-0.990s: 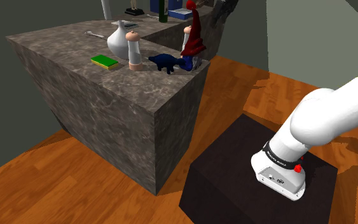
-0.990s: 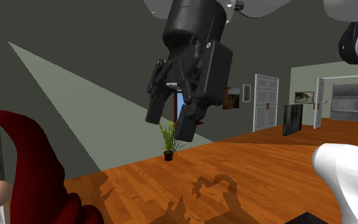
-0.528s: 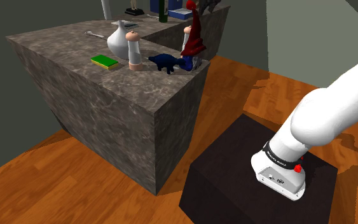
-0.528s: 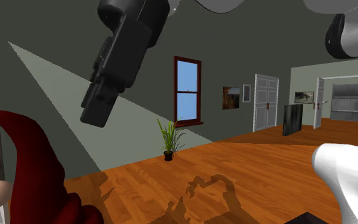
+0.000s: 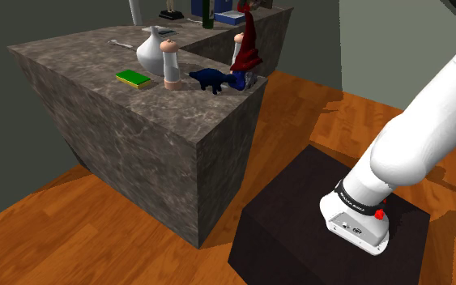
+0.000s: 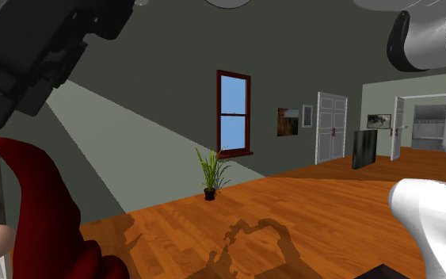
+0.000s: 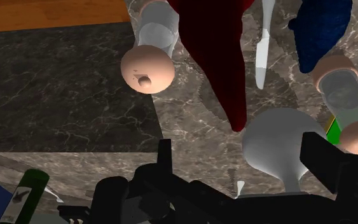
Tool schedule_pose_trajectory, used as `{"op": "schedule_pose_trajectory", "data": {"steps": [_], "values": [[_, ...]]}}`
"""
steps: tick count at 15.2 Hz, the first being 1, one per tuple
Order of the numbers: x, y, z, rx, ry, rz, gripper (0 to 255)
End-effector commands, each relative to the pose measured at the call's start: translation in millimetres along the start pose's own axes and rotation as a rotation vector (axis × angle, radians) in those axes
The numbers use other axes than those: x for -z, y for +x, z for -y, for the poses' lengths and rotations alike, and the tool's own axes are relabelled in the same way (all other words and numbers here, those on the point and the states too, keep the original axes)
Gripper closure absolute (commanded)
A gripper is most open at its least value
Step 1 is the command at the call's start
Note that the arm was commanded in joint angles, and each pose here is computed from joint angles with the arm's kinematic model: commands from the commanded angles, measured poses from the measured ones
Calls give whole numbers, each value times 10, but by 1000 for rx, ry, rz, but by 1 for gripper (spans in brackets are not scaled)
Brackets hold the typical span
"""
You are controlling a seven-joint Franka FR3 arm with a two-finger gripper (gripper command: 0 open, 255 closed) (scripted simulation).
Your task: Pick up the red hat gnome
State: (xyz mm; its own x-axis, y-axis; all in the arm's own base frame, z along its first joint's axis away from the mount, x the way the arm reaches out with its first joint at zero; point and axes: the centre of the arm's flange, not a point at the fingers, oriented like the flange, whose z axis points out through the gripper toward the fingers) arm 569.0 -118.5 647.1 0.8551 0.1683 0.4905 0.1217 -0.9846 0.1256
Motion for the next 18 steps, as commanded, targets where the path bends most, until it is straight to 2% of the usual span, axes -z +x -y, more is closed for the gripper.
{"op": "schedule_pose_trajectory", "data": {"steps": [1, 6, 8, 9, 18], "values": [[-83, 3, 0, 2, -1, -5, 0], [-337, -141, 37, 2, -1, -5, 0], [-337, -141, 37, 2, -1, -5, 0], [-338, -145, 38, 2, -1, -5, 255], [-337, -141, 37, 2, -1, -5, 255]]}}
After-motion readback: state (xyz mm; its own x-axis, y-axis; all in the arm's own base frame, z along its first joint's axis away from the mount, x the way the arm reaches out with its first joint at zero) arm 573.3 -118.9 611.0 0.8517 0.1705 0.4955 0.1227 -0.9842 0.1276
